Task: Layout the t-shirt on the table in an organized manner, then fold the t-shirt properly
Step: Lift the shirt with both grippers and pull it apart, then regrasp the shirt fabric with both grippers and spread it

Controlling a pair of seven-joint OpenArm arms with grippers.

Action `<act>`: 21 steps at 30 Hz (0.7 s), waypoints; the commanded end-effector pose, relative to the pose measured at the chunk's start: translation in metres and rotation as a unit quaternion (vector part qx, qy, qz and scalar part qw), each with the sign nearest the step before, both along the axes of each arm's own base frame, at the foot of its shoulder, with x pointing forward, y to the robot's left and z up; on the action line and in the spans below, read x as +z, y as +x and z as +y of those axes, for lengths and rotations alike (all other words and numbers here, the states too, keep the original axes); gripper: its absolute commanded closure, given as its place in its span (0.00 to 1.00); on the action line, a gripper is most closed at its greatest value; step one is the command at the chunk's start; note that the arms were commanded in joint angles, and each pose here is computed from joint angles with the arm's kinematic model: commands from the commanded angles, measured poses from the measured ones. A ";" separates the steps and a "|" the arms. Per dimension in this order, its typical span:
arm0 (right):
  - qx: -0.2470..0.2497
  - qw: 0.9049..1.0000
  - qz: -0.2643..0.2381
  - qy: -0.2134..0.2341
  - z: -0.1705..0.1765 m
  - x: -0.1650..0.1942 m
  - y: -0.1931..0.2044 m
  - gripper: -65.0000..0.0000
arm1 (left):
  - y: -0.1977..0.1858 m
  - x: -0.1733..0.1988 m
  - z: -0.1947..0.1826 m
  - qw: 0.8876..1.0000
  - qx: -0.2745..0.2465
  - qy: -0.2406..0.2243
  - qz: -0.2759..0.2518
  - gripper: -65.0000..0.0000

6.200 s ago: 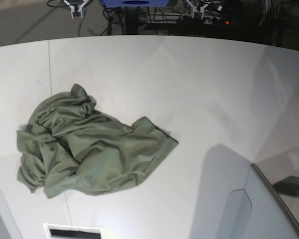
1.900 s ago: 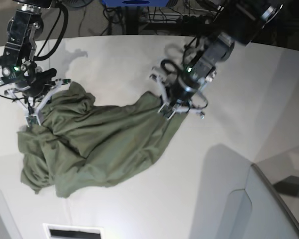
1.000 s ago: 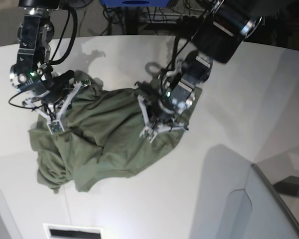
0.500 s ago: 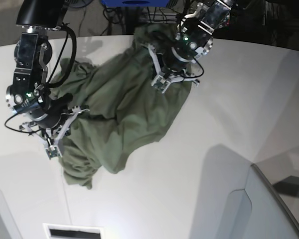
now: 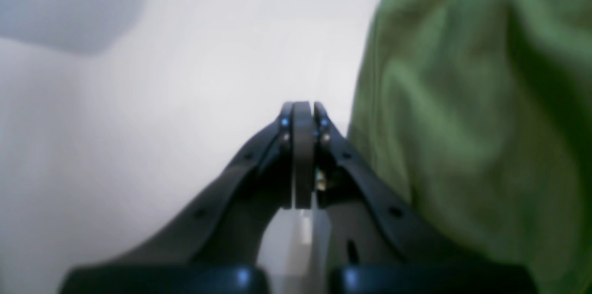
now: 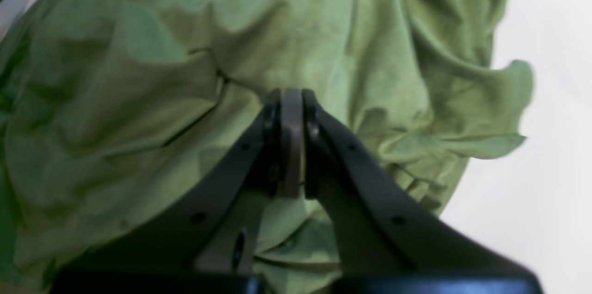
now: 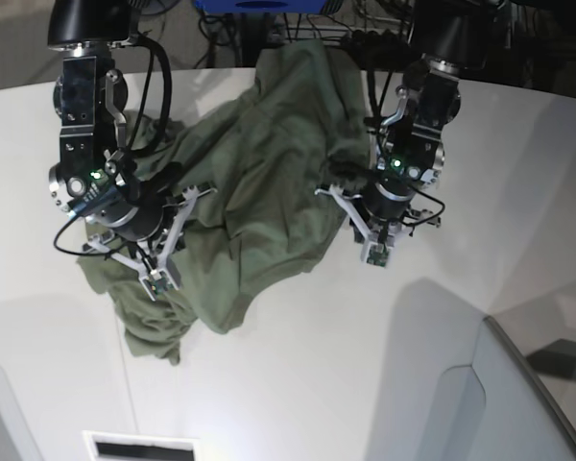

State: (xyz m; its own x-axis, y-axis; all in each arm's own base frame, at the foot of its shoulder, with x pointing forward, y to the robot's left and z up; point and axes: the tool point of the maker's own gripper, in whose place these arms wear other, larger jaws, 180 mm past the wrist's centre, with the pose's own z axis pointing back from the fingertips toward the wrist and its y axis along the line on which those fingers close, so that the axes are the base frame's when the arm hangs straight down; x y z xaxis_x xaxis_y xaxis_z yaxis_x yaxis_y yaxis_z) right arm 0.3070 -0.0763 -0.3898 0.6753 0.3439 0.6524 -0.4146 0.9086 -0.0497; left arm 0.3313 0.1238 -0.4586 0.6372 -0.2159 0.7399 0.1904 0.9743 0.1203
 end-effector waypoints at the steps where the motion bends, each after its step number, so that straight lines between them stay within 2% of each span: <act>1: 0.000 1.000 -0.021 0.004 0.000 0.010 0.008 1.00 | 0.012 0.012 0.001 1.000 0.012 -0.010 -0.025 0.84; 3: -0.001 1.000 -0.016 0.005 0.000 0.007 0.003 1.00 | 0.013 0.013 -0.001 0.999 0.023 -0.022 -0.028 0.59; 5: -0.002 1.000 -0.015 0.004 -0.001 0.006 0.003 1.00 | 0.013 0.011 -0.006 0.999 0.023 -0.027 -0.025 0.43; 6: -0.002 1.000 -0.014 0.004 -0.001 0.006 0.002 1.00 | 0.012 0.009 -0.007 0.999 0.024 -0.027 -0.021 0.39; 15: -0.002 1.000 -0.010 0.003 -0.001 0.003 -0.002 1.00 | 0.035 -0.009 -0.018 0.990 0.068 -0.118 0.018 0.37; 21: 0.002 1.000 -0.012 -0.010 -0.009 0.003 0.000 1.00 | 0.033 -0.020 -0.052 0.992 0.018 -0.115 0.043 0.37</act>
State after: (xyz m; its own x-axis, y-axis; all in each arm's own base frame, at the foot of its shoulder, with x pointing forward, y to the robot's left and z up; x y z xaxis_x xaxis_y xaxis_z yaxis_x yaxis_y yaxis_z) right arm 0.2955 -0.0857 -0.3996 0.6911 0.3665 0.6229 -0.4218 0.9044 -0.0641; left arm 0.3597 0.0792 -0.4842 0.7101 -0.0338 0.7032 0.1461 0.9842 -0.1003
